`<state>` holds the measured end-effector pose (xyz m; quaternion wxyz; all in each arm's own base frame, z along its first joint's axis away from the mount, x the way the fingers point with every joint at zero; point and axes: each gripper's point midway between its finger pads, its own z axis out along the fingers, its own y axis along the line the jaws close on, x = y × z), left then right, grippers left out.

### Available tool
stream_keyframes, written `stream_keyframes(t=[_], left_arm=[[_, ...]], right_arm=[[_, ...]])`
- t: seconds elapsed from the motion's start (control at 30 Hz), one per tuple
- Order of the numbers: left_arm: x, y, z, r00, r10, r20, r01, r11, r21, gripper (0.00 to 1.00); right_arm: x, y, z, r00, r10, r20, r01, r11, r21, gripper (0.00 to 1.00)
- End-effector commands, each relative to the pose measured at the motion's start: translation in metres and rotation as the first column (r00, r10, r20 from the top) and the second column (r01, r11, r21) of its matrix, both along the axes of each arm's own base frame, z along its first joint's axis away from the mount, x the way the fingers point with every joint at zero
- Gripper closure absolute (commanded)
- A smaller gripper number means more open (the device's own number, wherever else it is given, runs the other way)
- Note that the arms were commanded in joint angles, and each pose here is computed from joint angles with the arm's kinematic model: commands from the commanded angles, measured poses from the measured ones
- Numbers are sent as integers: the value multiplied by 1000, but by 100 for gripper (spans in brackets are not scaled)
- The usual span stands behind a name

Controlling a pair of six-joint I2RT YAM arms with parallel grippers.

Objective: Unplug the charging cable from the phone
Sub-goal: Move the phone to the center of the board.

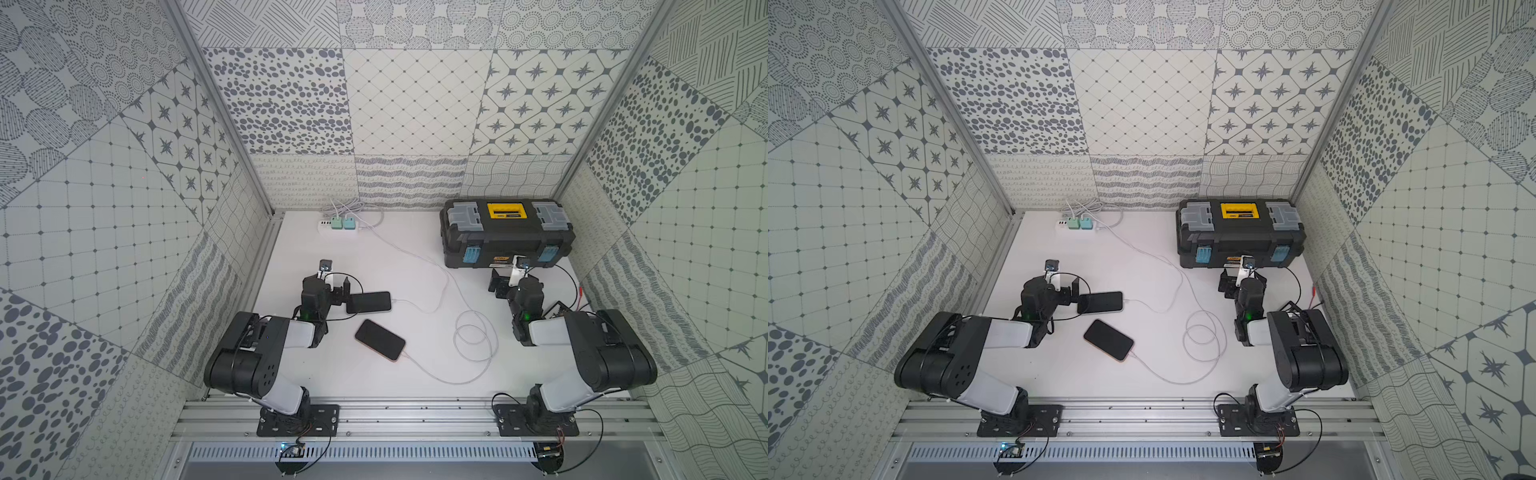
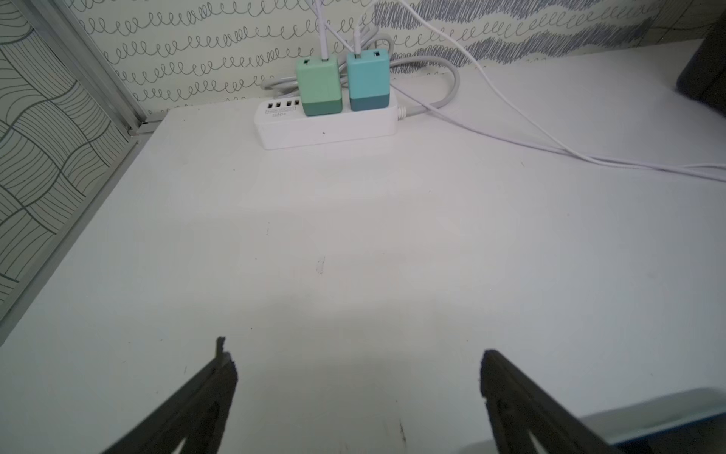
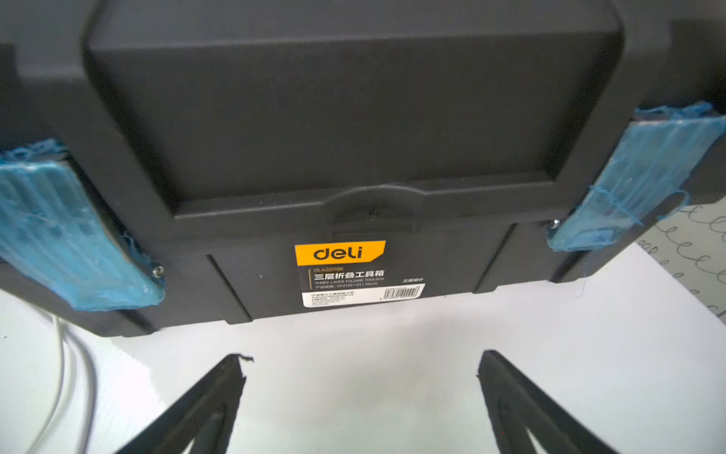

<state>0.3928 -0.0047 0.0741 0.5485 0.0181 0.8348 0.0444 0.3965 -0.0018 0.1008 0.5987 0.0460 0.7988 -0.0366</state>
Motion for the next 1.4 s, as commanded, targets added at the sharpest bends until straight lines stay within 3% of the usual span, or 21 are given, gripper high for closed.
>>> stream_keyframes(t=[0.0, 1.13, 1.23, 1.37], left_arm=[[4, -2, 7, 1000, -12, 29, 12, 1000, 3, 1], [5, -2, 7, 1000, -14, 27, 14, 1000, 1, 1], [5, 0, 13, 999, 1, 36, -1, 1000, 6, 1], [7, 5, 47, 999, 36, -12, -36, 999, 3, 1]], right_arm=[[6, 0, 9, 1000, 6, 31, -6, 1000, -3, 3], [7, 3, 11, 999, 25, 37, -25, 1000, -1, 3], [13, 16, 23, 995, 102, -17, -102, 995, -15, 3], [31, 9, 67, 995, 38, -98, -35, 999, 32, 3]])
